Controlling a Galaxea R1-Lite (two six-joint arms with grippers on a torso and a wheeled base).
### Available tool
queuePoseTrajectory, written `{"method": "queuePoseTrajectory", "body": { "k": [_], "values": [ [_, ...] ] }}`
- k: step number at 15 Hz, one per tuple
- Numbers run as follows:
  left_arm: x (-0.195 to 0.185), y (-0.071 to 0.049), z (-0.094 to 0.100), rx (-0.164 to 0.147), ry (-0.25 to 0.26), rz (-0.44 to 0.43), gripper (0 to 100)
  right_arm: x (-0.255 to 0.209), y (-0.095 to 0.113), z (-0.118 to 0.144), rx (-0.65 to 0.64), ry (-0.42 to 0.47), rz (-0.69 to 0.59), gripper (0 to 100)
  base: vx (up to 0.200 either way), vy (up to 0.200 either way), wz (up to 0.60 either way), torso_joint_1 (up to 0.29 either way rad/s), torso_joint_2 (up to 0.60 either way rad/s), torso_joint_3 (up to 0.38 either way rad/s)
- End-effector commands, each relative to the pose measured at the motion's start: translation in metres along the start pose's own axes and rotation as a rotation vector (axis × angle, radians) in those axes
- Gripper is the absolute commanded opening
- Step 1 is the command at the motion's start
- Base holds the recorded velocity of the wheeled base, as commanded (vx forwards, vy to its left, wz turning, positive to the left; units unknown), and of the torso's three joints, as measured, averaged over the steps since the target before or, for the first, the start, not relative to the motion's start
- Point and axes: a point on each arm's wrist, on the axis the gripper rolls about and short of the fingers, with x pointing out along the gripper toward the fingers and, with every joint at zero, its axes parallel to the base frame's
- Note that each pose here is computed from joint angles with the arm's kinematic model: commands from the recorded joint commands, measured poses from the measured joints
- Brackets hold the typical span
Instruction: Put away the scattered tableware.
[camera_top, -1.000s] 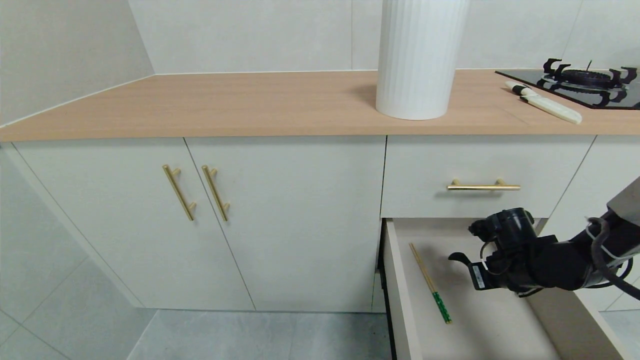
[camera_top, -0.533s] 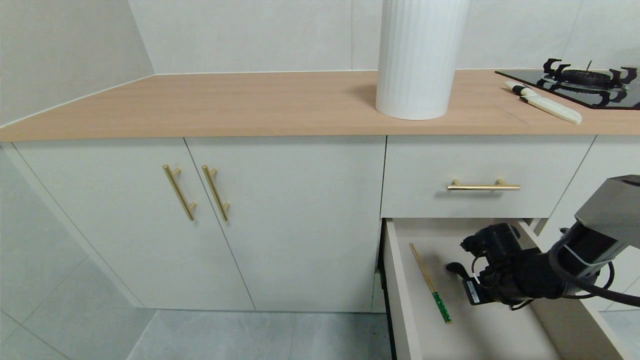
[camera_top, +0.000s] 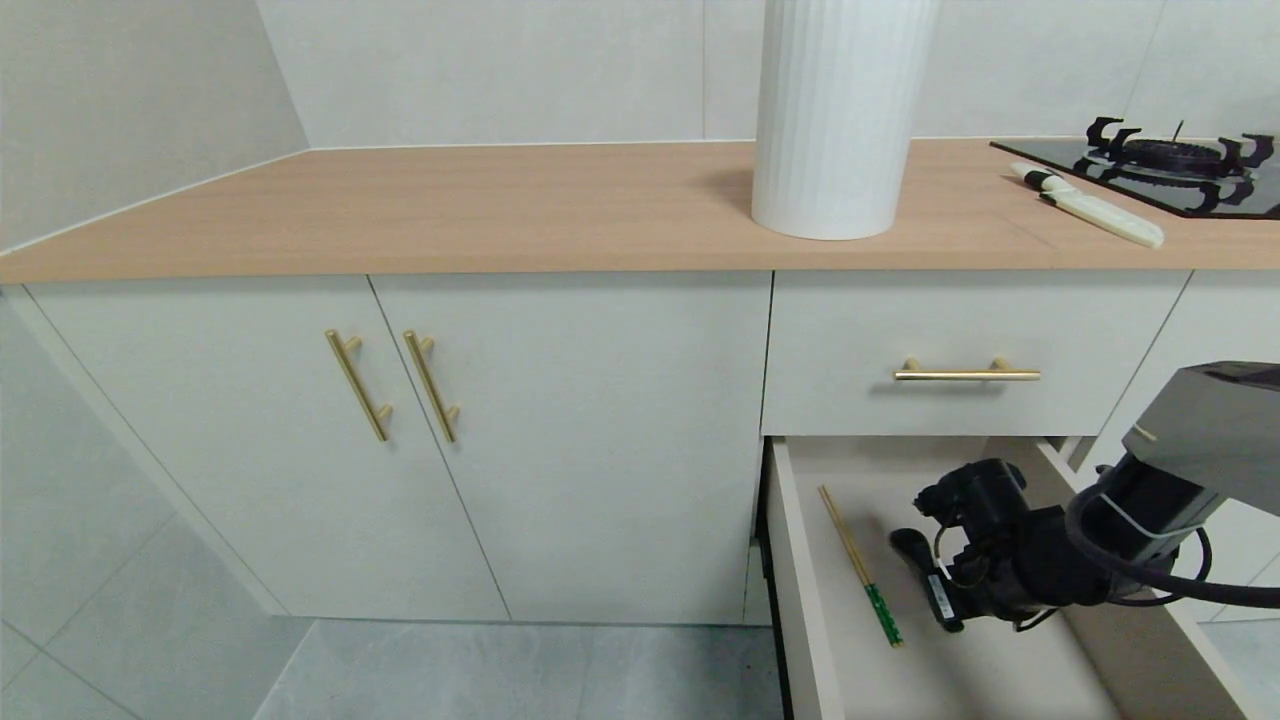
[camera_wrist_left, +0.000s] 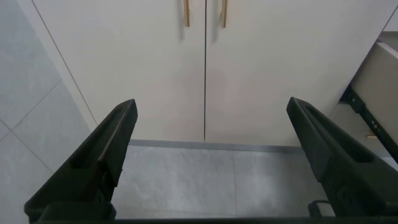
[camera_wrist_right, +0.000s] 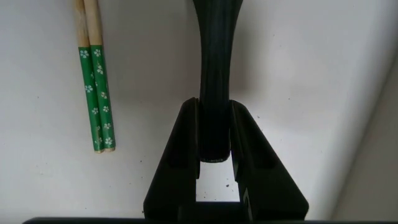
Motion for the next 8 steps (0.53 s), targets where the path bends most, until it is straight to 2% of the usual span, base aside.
{"method": "queuePoseTrajectory", "body": {
  "k": [1,6,8],
  "values": [
    [0.0,0.0,0.0,-0.001,0.001,0.0,100,0.0,0.0,0.0,0.001,0.0,0.0,100,0.0,0.0,0.0,0.0,0.0,0.0],
    [0.0,0.0,0.0,-0.001,-0.001,0.0,100,-0.004,-0.001,0.002,0.004,-0.01,-0.001,100,0.0,0.0,0.0,0.0,0.0,0.0],
    [0.0,0.0,0.0,-0.001,-0.001,0.0,100,-0.02,-0.004,0.008,0.025,-0.054,-0.017,100,0.0,0.0,0.0,0.0,0.0,0.0]
  ]
}}
